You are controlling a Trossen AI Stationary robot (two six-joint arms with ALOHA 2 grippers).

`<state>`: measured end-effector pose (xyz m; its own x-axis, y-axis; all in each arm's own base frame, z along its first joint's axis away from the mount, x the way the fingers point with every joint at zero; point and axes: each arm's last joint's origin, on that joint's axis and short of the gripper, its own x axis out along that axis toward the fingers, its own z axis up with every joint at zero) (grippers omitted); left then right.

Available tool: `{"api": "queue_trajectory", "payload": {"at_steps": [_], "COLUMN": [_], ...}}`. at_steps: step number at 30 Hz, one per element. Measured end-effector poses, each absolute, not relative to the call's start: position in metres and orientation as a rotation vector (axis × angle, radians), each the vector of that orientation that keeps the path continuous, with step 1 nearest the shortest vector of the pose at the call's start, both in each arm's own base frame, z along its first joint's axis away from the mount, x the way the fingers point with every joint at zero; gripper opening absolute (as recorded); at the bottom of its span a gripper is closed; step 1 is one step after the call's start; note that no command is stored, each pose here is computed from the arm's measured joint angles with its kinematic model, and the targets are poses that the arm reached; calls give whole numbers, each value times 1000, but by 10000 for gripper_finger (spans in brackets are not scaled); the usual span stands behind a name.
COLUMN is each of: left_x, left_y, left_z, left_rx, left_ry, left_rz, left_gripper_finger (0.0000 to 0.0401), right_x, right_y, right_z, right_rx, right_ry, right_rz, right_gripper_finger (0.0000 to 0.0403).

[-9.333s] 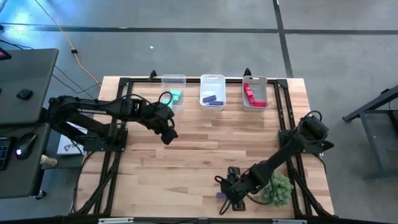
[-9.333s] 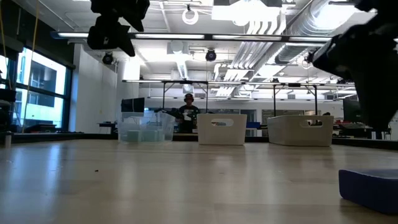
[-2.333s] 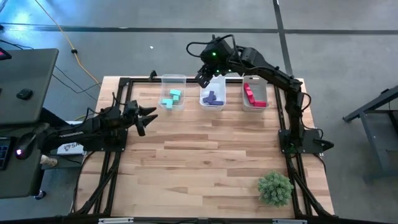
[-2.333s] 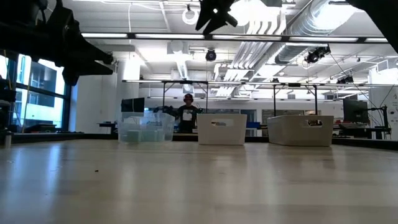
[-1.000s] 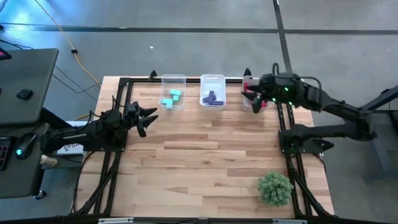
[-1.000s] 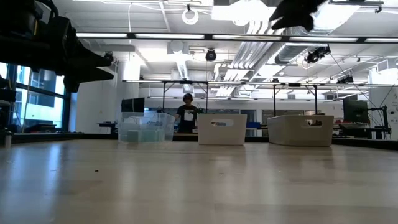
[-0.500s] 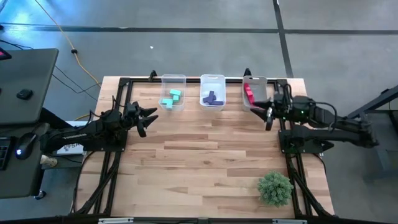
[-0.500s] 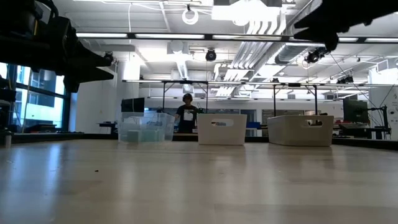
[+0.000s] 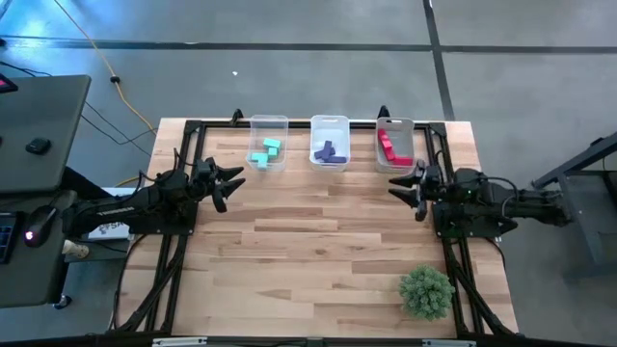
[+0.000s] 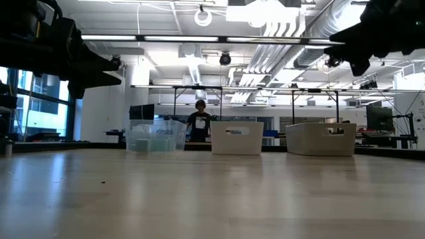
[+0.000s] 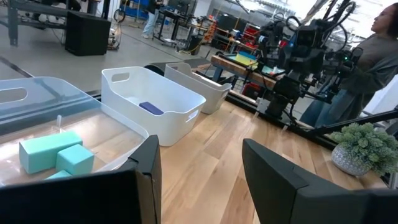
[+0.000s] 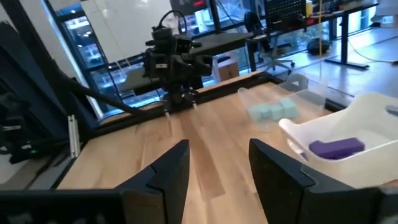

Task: Sort & place blocks by color
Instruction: Return to Home Position

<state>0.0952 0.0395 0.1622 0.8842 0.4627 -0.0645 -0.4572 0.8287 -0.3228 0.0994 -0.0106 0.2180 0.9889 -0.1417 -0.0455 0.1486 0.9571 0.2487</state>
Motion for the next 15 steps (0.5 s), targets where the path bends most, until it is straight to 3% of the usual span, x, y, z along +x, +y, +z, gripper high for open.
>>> {"api": "queue_trajectory", "payload": {"at_steps": [15], "left_x": [95], "left_y": [40], "left_z": [162], "left_rx": [-338], "left_ry": [-17], "left_rz": [488], "left_gripper_finger": [142], "right_x": [101], "right_y": [-5], "right_z": [165], "right_rx": [336], "right_ry": [9], "right_rz": [-95], "right_gripper_finger": [156]}}
